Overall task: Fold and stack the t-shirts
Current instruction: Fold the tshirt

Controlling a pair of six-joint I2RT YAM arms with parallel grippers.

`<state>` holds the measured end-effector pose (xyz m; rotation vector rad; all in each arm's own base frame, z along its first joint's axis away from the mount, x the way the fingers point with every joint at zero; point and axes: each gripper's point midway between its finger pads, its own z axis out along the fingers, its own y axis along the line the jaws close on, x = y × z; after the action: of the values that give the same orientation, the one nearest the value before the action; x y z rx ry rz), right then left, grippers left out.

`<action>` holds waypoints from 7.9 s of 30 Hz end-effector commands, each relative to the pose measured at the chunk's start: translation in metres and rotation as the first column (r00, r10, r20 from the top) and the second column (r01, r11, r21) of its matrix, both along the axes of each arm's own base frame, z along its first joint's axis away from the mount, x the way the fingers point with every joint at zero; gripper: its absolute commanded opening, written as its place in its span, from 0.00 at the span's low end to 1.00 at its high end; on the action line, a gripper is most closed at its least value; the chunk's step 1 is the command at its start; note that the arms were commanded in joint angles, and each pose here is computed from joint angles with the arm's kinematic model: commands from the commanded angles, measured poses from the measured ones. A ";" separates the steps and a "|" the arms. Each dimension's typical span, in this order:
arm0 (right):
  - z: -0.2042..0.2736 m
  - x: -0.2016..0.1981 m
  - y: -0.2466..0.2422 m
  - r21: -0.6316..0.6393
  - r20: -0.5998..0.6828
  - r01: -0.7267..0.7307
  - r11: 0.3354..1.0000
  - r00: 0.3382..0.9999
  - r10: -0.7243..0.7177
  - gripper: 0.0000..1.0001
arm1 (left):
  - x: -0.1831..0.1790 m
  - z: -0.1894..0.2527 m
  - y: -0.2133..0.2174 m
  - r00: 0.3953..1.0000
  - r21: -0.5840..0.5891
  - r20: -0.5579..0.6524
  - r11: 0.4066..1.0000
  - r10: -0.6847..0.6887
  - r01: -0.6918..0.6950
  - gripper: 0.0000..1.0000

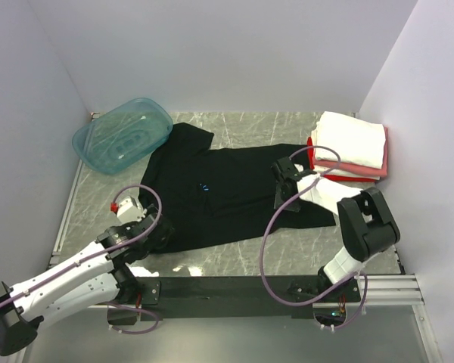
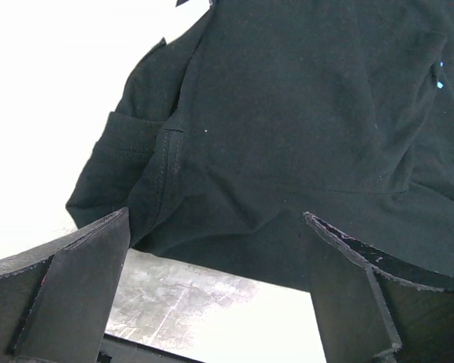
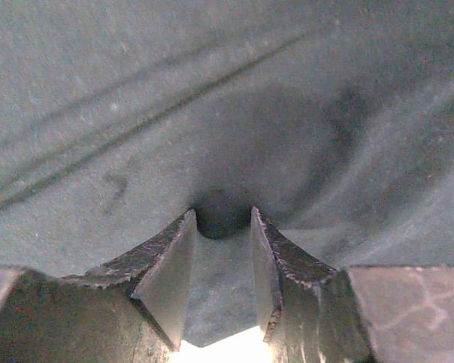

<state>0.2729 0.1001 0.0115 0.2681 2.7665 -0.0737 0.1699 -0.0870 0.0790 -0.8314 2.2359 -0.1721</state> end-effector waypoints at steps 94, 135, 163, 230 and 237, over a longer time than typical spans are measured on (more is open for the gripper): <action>-0.005 0.022 -0.093 -0.099 -0.038 0.214 0.972 0.975 -0.218 0.47 | -0.088 -0.026 -0.049 0.875 0.245 -0.345 0.867 -0.340 0.434 0.68; -0.005 0.019 -0.094 -0.103 -0.041 0.214 0.971 0.975 -0.219 0.47 | -0.081 -0.043 -0.051 0.885 0.366 -0.369 0.831 -0.283 0.418 0.00; -0.010 0.018 -0.103 -0.155 -0.056 0.232 0.960 0.968 -0.243 0.47 | -0.116 0.031 -0.041 0.581 0.222 -0.539 0.563 -0.610 0.796 0.01; -0.001 -0.006 -0.038 -0.135 -0.053 0.033 0.990 0.998 -0.041 0.47 | 0.003 -0.057 -0.163 0.841 -0.082 -0.160 0.856 -0.517 0.510 0.81; 0.002 -0.024 -0.009 -0.093 -0.053 -0.050 0.994 0.998 0.046 0.47 | 0.001 -0.059 -0.120 0.888 -0.040 -0.173 0.904 -0.426 0.426 0.82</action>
<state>0.2731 0.0817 0.0153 0.1946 2.7472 -0.2416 0.1783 -0.2356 0.0307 -0.3058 2.5459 -0.4132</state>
